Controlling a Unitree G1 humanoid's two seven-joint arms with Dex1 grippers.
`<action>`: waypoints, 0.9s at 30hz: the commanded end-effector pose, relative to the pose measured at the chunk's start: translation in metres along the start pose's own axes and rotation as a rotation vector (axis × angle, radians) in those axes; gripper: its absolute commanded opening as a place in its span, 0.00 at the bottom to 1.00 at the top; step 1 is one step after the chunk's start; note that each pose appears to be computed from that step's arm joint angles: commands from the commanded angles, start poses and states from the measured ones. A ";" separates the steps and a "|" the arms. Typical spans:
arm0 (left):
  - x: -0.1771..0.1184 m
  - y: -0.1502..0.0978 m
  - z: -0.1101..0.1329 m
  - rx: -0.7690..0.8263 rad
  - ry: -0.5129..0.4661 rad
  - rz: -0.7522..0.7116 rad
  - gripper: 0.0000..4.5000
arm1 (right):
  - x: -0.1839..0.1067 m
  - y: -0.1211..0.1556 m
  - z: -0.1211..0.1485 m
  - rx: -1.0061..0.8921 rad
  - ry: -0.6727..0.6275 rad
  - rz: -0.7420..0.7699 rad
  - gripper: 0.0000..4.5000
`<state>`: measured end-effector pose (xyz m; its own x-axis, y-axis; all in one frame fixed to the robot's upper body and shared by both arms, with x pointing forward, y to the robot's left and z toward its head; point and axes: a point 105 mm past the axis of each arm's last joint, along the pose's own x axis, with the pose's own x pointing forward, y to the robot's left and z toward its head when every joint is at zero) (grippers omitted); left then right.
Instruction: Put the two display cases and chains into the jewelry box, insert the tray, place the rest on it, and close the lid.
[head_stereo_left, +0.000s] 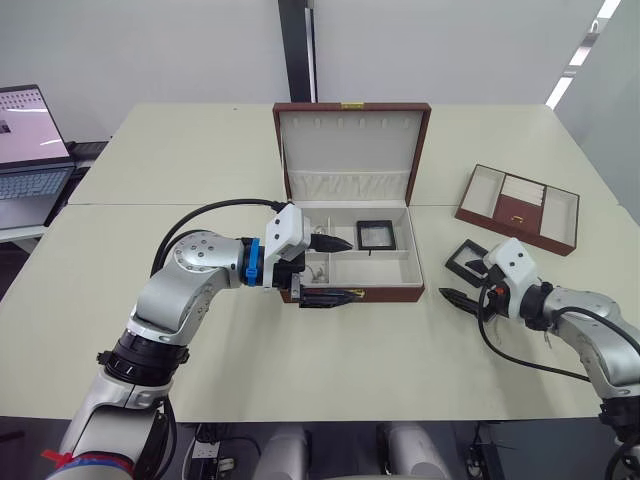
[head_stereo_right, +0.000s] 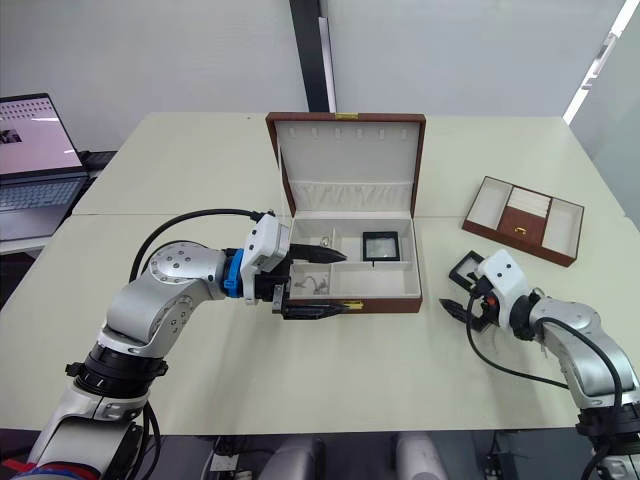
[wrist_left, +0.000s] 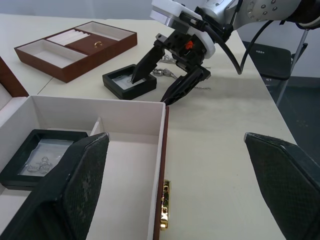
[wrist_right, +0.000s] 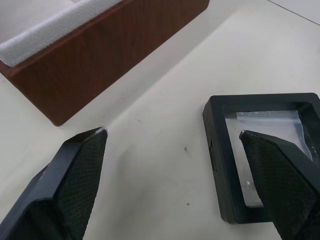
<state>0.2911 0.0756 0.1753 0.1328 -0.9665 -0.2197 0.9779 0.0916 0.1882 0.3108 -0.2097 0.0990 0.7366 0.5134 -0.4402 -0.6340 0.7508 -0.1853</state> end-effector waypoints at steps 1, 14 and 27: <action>-0.002 -0.001 0.005 0.033 -0.008 0.010 1.00 | -0.001 -0.006 0.012 -0.024 -0.040 -0.013 0.96; -0.003 -0.001 0.000 0.027 -0.011 0.030 1.00 | 0.004 -0.020 0.014 -0.030 -0.048 -0.067 0.17; -0.003 0.002 -0.001 0.032 -0.027 0.076 1.00 | -0.012 -0.017 0.041 -0.094 -0.098 -0.010 0.00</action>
<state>0.2933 0.0763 0.1679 0.1778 -0.9621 -0.2069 0.9706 0.1368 0.1980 0.3228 -0.2154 0.1119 0.7502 0.5106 -0.4201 -0.6309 0.7429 -0.2236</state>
